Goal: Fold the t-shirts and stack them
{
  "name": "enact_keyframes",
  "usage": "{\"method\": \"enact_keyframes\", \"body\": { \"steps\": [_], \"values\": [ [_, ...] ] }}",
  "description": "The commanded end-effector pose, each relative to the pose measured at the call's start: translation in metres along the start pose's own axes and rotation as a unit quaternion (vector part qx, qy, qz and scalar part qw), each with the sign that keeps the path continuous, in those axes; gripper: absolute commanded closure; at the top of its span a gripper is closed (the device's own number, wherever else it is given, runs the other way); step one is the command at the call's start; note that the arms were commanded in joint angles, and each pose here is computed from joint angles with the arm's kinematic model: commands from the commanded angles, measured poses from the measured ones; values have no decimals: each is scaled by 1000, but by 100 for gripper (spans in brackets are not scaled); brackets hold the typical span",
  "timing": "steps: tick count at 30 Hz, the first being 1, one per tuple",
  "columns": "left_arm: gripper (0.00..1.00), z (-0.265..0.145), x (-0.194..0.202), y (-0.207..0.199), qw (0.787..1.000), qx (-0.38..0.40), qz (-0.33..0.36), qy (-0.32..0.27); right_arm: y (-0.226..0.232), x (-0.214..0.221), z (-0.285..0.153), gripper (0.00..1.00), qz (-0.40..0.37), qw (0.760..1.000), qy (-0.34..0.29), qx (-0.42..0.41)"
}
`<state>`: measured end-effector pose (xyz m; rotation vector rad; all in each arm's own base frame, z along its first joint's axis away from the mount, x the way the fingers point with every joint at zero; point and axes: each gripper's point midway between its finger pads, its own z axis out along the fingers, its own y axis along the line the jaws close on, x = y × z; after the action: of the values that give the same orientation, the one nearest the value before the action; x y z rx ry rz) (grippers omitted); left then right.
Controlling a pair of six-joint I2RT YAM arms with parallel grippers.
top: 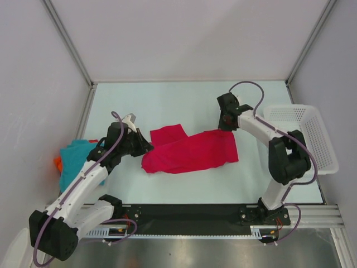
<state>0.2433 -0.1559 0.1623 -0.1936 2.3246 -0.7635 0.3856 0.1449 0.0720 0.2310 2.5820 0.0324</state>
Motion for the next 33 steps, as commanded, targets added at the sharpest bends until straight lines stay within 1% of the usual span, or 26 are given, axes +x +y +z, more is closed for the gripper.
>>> {"method": "enact_keyframes", "body": {
  "steps": [1, 3, 6, 7, 9, 11, 12, 13, 14, 15, 17, 18, 20, 23, 25, 26, 27, 28, 29, 30, 31, 32, 33],
  "values": [
    [100, 5, 0, -4, 1000, 20, 15, -3, -1, -30, -53, 100, 12, 997, -74, -3],
    [100, 6, 1, -3, 1000, 19, 15, -1, 0, -30, -65, 100, 14, 996, -83, -5],
    [100, 1, -2, -7, 999, 24, 19, -8, 3, -19, -86, 100, 11, 996, -93, -7],
    [100, 0, -2, -6, 1000, 22, 21, -8, 3, -2, -87, 100, -3, 997, -83, -3],
    [100, -4, -4, -9, 999, 26, 23, -14, 3, 10, -101, 100, 0, 996, -88, -5],
    [100, -9, -4, -9, 999, 26, 27, -15, -2, 36, -111, 100, -11, 997, -80, 0],
    [100, -10, -3, -10, 999, 28, 28, -13, -3, 46, -115, 100, 4, 997, -77, 1],
    [100, -12, -2, -11, 999, 29, 29, -13, -8, 58, -118, 100, 4, 998, -70, 6],
    [100, -14, -1, -12, 999, 32, 29, -11, -7, 79, -118, 100, -8, 998, -58, 6],
    [100, -16, 0, -14, 999, 36, 31, -8, -7, 85, -127, 100, 19, 998, -62, -1],
    [100, -22, 0, -17, 999, 42, 33, -8, -14, 109, -133, 100, 12, 999, -52, 12],
    [100, -24, 0, -18, 998, 45, 33, -9, -16, 111, -139, 100, 32, 997, -62, 16],
    [100, -32, -1, -24, 998, 55, 35, -13, -21, 124, -146, 100, 27, 998, -58, 25],
    [100, -44, -1, -32, 997, 69, 34, -16, -26, 129, -155, 100, 36, 997, -65, 34],
    [97, -50, 1, -37, 996, 82, 35, -14, -24, 132, -160, 100, 35, 997, -66, 35],
    [82, -51, 3, -37, 996, 85, 35, -12, -24, 133, -160, 100, 32, 997, -66, 37],
    [64, -54, 3, -38, 995, 91, 36, -17, -21, 134, -161, 100, 27, 997, -65, 34],
    [46, -55, 4, -38, 995, 91, 35, -18, -20, 136, -158, 94, 24, 997, -63, 39],
    [18, -53, 7, -33, 996, 84, 31, -19, -19, 136, -157, 88, 21, 997, -62, 41],
    [8, -54, 7, -32, 996, 83, 31, -23, -18, 135, -155, 73, 19, 997, -63, 43],
    [1, -53, 8, -30, 996, 79, 30, -24, -16, 134, -155, 66, 17, 997, -64, 44],
    [0, -52, 9, -28, 996, 76, 29, -24, -15, 133, -151, 60, 10, 997, -63, 50],
    [0, -51, 8, -28, 996, 76, 29, -25, -11, 128, -151, 51, 8, 996, -72, 49]
  ]
}}
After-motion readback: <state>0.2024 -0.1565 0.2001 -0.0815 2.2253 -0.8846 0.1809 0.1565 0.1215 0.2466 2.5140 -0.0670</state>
